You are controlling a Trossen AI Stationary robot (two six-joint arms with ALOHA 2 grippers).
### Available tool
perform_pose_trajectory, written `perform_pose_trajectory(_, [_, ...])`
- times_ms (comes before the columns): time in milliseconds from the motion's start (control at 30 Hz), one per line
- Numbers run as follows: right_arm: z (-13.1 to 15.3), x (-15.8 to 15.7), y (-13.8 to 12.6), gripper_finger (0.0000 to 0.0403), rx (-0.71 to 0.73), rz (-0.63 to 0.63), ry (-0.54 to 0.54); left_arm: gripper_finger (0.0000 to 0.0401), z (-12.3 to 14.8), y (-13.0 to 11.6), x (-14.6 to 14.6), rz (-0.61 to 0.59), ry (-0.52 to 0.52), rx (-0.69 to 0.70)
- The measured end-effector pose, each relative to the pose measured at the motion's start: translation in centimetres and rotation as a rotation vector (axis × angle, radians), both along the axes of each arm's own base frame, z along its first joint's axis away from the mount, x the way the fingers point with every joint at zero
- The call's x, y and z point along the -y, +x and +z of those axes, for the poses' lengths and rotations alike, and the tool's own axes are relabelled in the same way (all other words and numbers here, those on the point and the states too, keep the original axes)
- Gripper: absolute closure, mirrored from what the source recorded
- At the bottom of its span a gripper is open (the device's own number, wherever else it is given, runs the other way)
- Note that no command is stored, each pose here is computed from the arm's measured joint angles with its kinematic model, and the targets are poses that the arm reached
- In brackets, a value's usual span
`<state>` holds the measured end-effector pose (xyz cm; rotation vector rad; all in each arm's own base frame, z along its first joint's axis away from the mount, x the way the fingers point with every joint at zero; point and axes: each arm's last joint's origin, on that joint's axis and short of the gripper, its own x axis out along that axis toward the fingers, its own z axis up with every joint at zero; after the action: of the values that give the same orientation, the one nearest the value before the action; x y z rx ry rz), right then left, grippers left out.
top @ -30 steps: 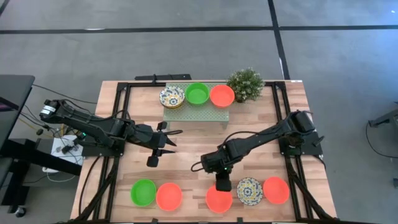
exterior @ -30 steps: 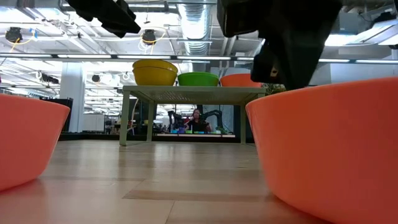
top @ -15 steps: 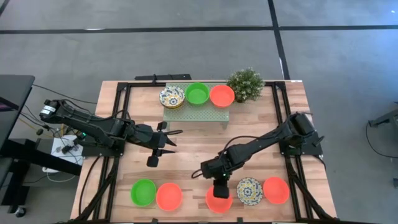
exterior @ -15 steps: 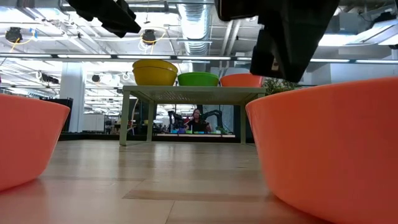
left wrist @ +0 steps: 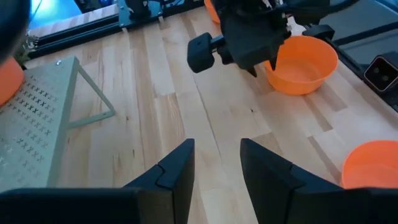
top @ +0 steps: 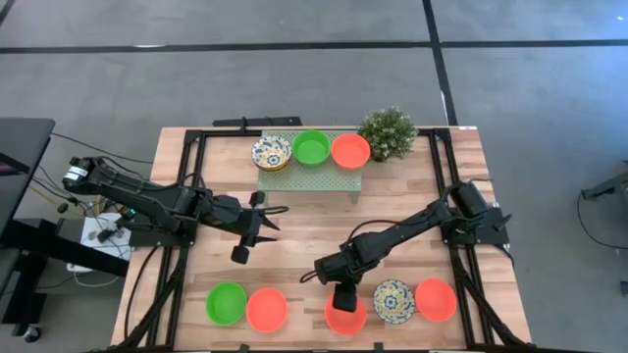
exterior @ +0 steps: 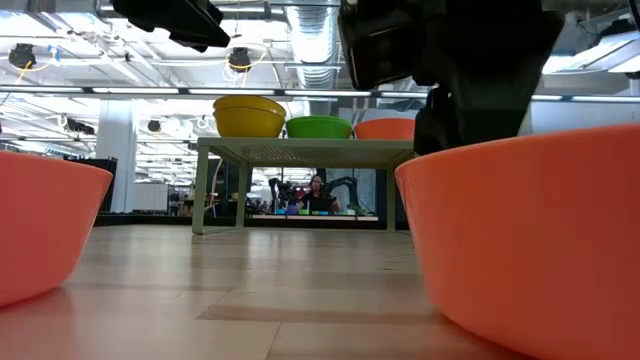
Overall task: Pick & Place Mini bowls
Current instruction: Stack the orange bowl on the orange bowl on the shelf
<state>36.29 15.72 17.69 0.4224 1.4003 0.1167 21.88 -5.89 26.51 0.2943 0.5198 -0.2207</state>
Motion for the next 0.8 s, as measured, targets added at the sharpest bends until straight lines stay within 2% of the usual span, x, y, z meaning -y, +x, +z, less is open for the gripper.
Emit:
perform_pose_trajectory(233, [-1.2, -0.5, -0.1, 0.0264, -0.029, 0.008, -0.033, 0.0270, 0.0, 0.0, 0.0, -0.005, 0.008, 0.001])
perform_pose_trajectory(333, [-1.4, -0.5, -0.3, 0.0290, -0.054, 0.021, -0.022, 0.0270, 0.0, 0.0, 0.0, -0.005, 0.007, 0.004])
perform_pose_trajectory(500, [-1.0, 0.0, 0.0, 0.0384, -0.020, 0.059, -0.027, 0.0270, 0.1, 0.1, -0.1, -0.002, 0.005, 0.009])
perform_pose_trajectory(533, [-0.9, 0.1, 0.0, 0.0392, -0.018, 0.054, -0.024, 0.0270, 0.1, 0.1, -0.1, -0.002, 0.005, 0.010])
perform_pose_trajectory(700, [-0.7, 0.3, 0.2, 0.0398, -0.029, 0.041, -0.015, 0.0270, 0.1, 0.1, -0.1, -0.002, 0.004, 0.013])
perform_pose_trajectory(800, [0.7, 0.1, 0.6, 0.0397, -0.008, 0.079, -0.019, 0.0270, 0.1, 0.1, 0.0, -0.004, 0.008, 0.016])
